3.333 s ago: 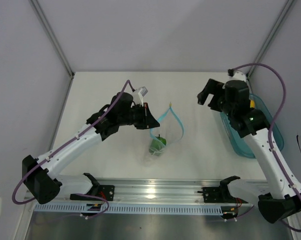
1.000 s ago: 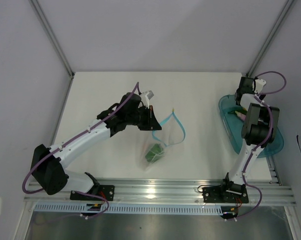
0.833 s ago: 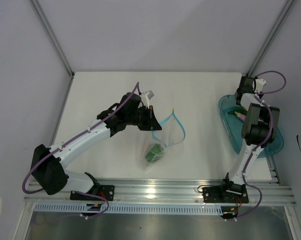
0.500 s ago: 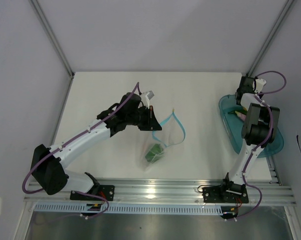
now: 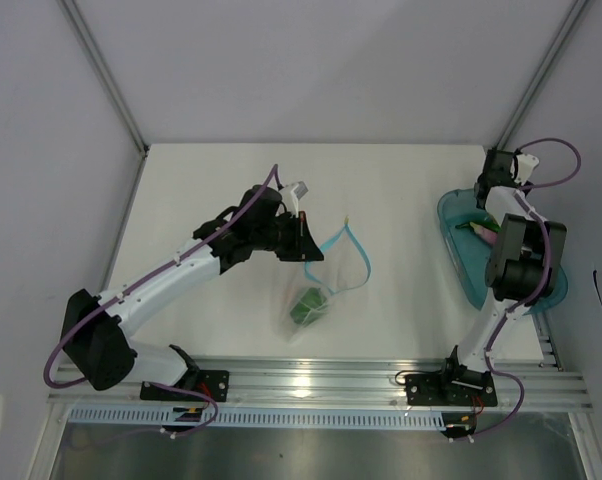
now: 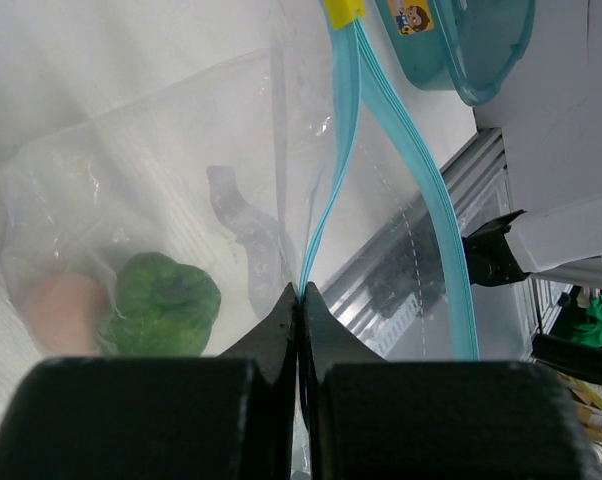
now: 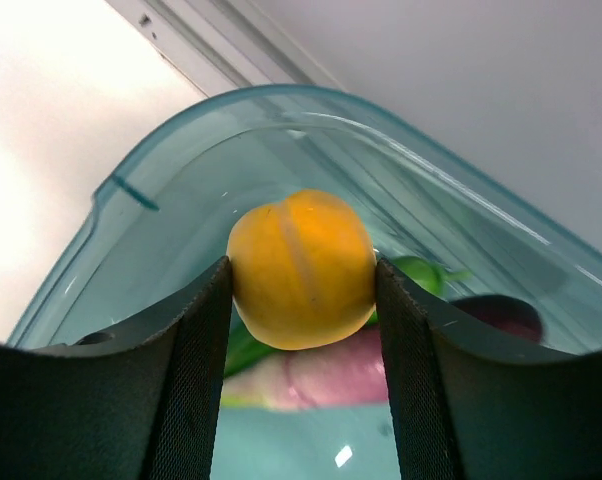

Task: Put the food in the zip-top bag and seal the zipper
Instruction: Pick up the fake fruit from the bin, then place the fake fruit in the zipper food storage bag.

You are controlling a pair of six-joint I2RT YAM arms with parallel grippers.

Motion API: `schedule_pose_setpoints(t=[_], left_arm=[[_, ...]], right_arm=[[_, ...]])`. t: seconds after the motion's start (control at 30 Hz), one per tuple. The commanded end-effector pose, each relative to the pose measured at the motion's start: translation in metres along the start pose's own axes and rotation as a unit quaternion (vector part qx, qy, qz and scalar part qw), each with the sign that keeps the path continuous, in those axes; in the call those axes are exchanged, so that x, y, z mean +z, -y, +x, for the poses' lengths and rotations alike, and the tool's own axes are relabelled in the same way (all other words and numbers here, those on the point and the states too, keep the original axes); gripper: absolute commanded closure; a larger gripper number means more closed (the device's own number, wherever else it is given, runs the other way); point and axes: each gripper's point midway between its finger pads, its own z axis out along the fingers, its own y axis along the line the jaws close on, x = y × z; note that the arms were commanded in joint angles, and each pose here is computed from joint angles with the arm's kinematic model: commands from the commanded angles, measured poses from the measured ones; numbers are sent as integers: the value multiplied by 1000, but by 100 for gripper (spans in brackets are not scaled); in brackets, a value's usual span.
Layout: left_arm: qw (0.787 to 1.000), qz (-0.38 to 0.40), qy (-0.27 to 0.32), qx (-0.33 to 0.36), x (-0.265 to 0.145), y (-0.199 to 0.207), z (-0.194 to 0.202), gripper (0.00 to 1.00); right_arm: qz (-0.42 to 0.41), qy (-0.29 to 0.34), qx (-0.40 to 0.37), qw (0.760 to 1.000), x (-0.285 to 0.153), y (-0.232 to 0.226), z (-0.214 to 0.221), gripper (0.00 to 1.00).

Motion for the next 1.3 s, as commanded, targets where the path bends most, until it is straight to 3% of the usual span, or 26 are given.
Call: schedule_pose_setpoints(t=[0.0, 0.27, 0.3, 0.4, 0.6, 0.73, 0.87, 0.9, 1.0, 1.07, 1.27], left_arm=[[999, 30, 22, 21, -16, 21, -9, 99], [999, 32, 27, 21, -21, 20, -5, 99], [999, 33, 29, 21, -22, 21, -5, 100], [999, 32, 29, 18, -20, 19, -4, 100], [998, 38, 38, 20, -24, 22, -6, 99], [999, 37, 28, 16, -24, 23, -4, 99], [999, 39, 25, 13, -26, 24, -3, 99], [999, 41, 26, 14, -27, 25, -3, 99], [999, 43, 26, 13, -29, 24, 2, 99], [998, 52, 31, 11, -32, 27, 2, 99], [998, 58, 31, 13, -31, 24, 10, 99]], right_arm=[[-16, 43, 36, 998, -38, 7, -40, 86], [-74, 47, 13, 996, -106, -5, -40, 88], [-91, 60, 16, 994, -125, -5, -49, 94], [-135, 93, -2, 986, -178, -11, -50, 100], [-287, 116, -29, 950, -291, -38, -36, 100], [-431, 119, -38, 894, -377, -49, -17, 100], [-564, 93, -66, 818, -451, -59, 25, 100], [-603, 72, -81, 790, -474, -63, 44, 100], [-659, 25, -123, 742, -506, -62, 91, 99], [-681, 4, -151, 717, -519, -60, 120, 99], [-698, -24, -184, 692, -544, -47, 171, 99]])
